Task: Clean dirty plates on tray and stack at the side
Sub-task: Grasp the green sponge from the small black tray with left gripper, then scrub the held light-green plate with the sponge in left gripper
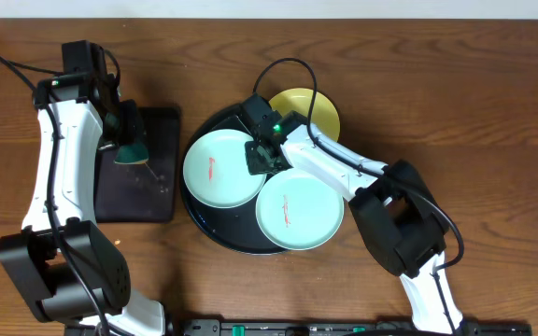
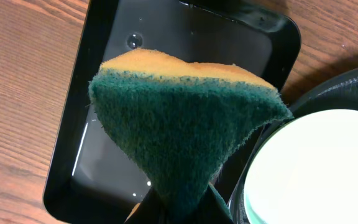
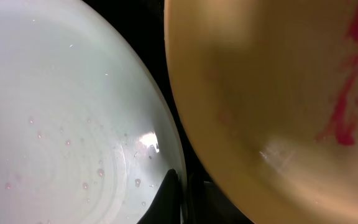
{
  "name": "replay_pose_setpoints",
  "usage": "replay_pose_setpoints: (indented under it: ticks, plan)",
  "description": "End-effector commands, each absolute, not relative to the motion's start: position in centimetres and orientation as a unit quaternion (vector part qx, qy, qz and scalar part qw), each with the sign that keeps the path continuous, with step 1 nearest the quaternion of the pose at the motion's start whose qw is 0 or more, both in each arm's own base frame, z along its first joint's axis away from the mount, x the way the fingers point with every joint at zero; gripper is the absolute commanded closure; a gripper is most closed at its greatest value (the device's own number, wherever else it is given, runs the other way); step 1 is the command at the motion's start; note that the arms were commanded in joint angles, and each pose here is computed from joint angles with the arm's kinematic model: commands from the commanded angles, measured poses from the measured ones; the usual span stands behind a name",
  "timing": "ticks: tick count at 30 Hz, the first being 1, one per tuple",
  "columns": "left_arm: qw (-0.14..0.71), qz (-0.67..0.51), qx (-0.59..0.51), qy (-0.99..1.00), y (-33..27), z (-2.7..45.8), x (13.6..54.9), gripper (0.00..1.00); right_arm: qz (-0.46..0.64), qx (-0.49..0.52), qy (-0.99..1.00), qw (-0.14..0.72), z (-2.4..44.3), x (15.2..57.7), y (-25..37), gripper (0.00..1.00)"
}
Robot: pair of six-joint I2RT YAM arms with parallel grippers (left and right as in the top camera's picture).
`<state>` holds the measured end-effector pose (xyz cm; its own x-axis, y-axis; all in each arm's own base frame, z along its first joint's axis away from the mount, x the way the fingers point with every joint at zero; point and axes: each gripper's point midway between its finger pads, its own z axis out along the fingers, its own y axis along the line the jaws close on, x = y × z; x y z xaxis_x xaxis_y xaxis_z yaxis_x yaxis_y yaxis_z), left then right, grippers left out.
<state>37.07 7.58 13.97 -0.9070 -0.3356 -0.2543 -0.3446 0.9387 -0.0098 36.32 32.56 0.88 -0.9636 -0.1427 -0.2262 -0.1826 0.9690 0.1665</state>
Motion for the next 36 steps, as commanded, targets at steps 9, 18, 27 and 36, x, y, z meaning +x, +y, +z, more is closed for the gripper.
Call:
replay_pose_setpoints:
  ticks: [9, 18, 27, 36]
  plan:
    - [0.129, 0.023, -0.182, 0.975, 7.5, 13.8, 37.2, 0.92, 0.076, -0.096, 0.987, 0.103, -0.4, 36.3, 32.3, 0.99]
    - [0.125, 0.016, -0.190, 0.974, 7.0, 13.5, 37.1, 0.93, 0.078, -0.096, 0.987, 0.102, -0.4, 36.3, 32.4, 0.99]
    - [0.129, 0.003, -0.154, 0.980, 1.9, 11.3, 37.9, 0.93, 0.079, -0.097, 0.987, 0.101, -0.4, 36.2, 32.4, 0.99]
    - [0.098, -0.004, -0.085, 0.992, -4.7, 7.6, 37.9, 0.93, 0.081, -0.097, 0.987, 0.097, -0.5, 36.1, 32.5, 0.99]
